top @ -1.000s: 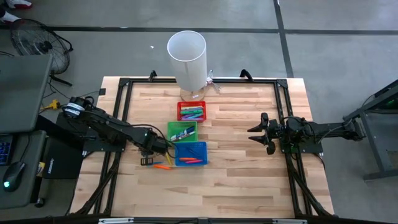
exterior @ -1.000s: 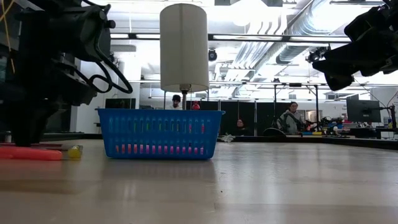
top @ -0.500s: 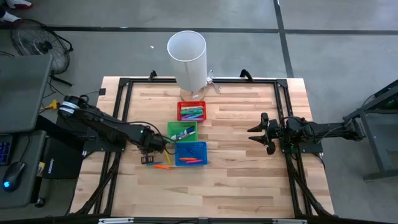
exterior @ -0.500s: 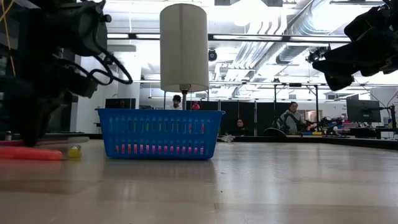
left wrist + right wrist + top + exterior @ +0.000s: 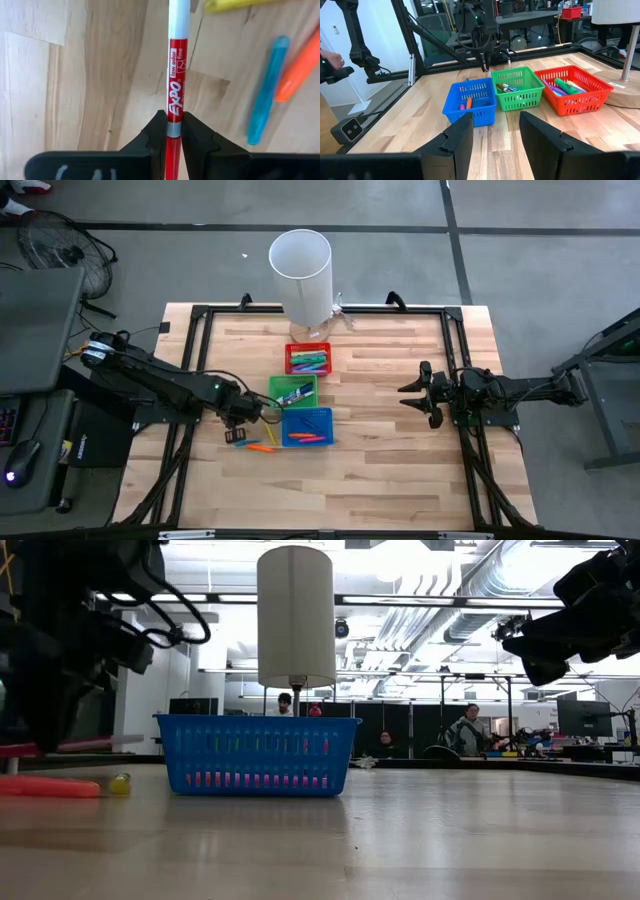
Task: Pick & Place Markers
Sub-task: Put the white and red marker pen into the green bin
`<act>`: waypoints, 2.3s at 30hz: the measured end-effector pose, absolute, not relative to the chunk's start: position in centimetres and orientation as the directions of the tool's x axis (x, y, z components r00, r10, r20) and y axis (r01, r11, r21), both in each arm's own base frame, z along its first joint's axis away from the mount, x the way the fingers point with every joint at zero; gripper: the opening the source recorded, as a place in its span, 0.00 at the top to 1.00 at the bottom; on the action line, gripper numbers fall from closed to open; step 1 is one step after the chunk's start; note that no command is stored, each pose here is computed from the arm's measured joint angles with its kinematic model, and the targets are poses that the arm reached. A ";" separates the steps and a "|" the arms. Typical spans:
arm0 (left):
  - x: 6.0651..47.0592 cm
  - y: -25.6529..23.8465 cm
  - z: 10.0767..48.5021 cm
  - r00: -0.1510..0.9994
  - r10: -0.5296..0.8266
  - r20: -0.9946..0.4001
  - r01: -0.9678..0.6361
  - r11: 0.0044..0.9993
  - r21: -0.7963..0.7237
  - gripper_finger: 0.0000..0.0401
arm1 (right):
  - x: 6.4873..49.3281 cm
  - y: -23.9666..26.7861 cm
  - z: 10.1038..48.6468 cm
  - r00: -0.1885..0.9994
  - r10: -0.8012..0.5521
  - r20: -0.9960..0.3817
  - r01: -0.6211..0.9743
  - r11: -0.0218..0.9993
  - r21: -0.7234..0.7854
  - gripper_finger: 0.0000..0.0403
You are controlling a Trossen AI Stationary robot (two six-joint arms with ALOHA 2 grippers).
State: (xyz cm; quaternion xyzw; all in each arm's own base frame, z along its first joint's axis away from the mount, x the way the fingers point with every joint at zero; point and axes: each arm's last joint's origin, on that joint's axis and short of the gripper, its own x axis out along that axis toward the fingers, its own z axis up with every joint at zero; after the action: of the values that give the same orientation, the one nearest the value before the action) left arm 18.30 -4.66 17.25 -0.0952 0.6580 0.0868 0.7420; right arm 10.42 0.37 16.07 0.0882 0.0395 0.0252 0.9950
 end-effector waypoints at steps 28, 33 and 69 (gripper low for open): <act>25.8 0.2 25.4 0.378 0.013 -0.926 -0.411 0.898 -0.155 0.91 | 10.4 0.4 16.1 0.996 0.057 -0.074 -0.043 0.983 0.177 0.63; 28.6 1.1 25.5 0.367 0.017 -0.930 -0.415 0.898 -0.148 0.91 | 10.4 0.4 16.1 0.996 0.057 -0.074 -0.043 0.983 0.177 0.63; 32.5 2.4 21.2 0.105 0.088 -0.991 -0.460 0.887 0.030 0.90 | 10.4 0.4 16.1 0.996 0.057 -0.074 -0.043 0.983 0.178 0.63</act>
State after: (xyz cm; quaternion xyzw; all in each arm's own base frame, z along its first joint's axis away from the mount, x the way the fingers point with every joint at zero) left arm 32.50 2.36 21.24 -0.1450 0.6419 0.1878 0.7291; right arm 10.42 0.37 16.06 0.0884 0.0396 0.0249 0.9950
